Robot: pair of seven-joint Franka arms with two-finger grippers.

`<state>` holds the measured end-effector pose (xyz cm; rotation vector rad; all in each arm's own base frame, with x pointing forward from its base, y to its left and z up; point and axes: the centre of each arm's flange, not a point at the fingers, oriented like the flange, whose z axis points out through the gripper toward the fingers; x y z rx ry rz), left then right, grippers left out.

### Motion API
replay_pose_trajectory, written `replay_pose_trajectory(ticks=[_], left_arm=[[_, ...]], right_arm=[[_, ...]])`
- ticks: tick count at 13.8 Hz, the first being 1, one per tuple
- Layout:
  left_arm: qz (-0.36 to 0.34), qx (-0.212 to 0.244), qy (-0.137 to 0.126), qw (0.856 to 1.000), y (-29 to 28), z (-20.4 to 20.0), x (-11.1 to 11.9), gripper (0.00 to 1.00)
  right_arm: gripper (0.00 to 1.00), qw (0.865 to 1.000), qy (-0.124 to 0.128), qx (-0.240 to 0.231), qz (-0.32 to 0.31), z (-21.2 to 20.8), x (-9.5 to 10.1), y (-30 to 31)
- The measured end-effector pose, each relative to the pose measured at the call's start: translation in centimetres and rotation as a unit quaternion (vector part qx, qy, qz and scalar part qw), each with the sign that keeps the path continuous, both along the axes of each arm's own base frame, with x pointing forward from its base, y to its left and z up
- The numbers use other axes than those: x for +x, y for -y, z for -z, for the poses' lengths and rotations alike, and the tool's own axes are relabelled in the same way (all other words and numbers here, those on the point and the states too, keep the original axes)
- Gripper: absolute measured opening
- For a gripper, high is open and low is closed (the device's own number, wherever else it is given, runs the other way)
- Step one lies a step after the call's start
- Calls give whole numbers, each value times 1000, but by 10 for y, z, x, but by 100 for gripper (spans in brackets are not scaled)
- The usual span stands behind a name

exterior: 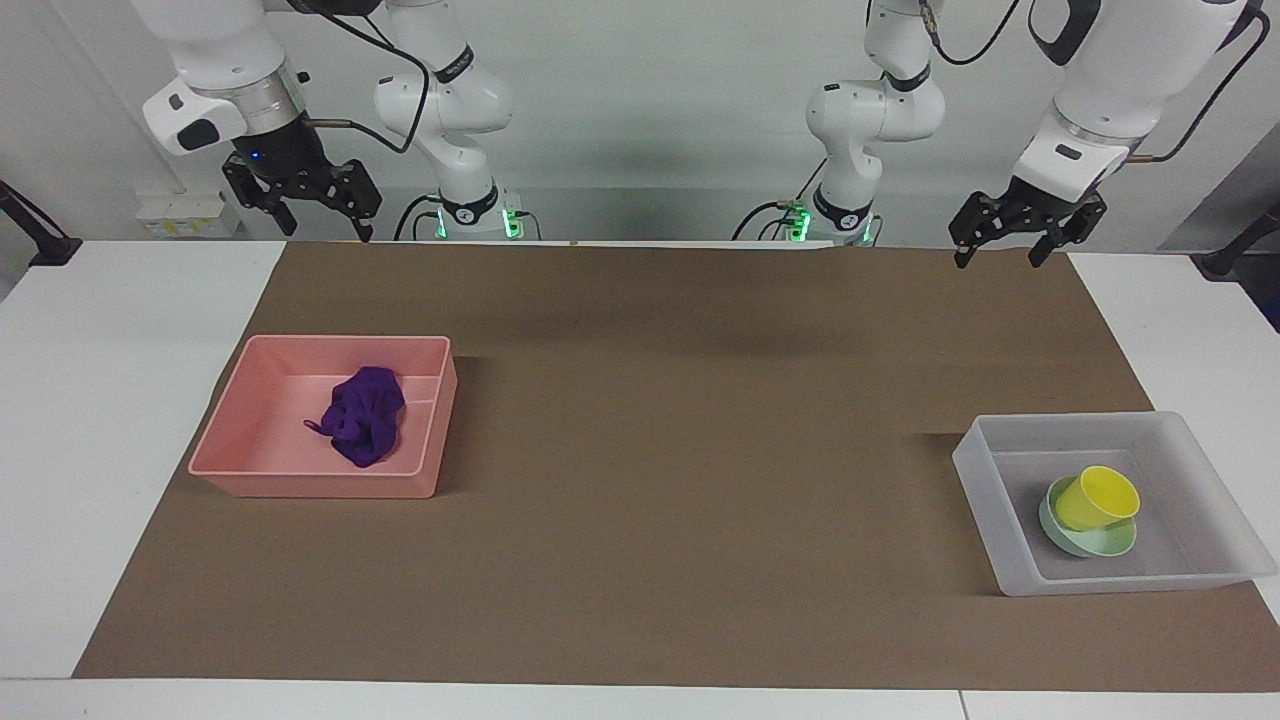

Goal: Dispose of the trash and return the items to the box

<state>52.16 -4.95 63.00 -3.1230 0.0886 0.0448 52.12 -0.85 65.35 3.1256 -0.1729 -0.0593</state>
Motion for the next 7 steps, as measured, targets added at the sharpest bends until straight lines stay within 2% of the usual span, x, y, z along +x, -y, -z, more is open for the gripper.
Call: replay_pose_trajectory(ticks=[7], left_arm=[[-2, 0, -2, 1000, -2, 3, 2, 100]], right_arm=[[100, 1000, 0, 0, 0, 0, 0, 0]])
